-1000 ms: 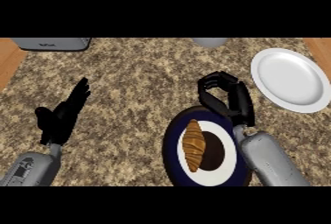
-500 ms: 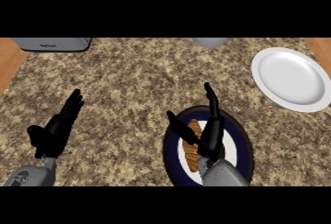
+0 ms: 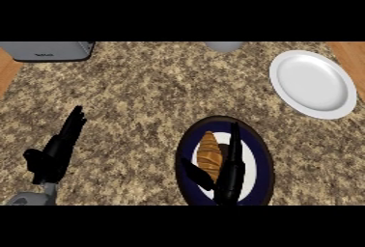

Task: Pick the croissant from the plate and place it in the plate

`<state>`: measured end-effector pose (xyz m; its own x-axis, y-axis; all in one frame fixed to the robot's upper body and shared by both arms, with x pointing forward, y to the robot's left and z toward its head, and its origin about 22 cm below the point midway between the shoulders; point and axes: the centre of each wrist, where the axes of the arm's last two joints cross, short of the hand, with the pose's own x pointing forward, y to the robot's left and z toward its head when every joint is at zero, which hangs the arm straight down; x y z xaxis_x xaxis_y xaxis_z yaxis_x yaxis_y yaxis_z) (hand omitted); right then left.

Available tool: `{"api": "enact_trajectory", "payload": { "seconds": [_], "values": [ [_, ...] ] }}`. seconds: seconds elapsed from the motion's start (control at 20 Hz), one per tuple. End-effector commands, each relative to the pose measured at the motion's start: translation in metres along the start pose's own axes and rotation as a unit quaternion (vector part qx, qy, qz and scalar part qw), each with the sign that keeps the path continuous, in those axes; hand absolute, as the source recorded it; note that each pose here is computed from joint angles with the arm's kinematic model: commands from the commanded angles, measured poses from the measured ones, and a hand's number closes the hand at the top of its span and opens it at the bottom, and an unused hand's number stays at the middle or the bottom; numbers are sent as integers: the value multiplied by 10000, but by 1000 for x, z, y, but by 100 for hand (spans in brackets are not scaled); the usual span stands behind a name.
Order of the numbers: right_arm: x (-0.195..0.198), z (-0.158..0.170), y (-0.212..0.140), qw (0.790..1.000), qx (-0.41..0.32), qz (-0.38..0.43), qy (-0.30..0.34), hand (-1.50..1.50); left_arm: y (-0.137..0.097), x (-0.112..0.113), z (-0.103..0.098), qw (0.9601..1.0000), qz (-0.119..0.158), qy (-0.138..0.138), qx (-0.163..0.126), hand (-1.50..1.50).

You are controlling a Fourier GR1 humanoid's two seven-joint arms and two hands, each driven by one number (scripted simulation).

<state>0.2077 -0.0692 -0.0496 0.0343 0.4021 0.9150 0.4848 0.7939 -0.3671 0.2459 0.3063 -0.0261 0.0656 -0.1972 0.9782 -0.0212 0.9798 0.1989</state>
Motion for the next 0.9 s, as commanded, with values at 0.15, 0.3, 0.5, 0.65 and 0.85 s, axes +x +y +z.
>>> {"api": "enact_trajectory", "payload": {
  "seconds": [0.15, 0.3, 0.5, 0.65, 0.85],
  "values": [
    [-26, 9, -6, 9837, 903, 1175, 1020, -150, 2, 10, -1, 9999, 17, -121, -61, 0],
    [-27, 3, -19, 9692, 1162, 1686, 1370, -150, -3, -1, 8, 10000, -61, -37, 38, 0],
    [21, 1, -8, 9619, 1265, 1745, 1680, -150, 6, -8, 14, 10000, 9, 37, -51, 0],
    [45, -9, -14, 9492, 1188, 2122, 1997, -150, 2, 10, -5, 10000, 8, -47, -26, 0],
    [73, -3, -24, 9351, 1235, 2460, 2233, -150, 2, 9, -3, 9999, 57, -52, -100, 0]
  ]
}}
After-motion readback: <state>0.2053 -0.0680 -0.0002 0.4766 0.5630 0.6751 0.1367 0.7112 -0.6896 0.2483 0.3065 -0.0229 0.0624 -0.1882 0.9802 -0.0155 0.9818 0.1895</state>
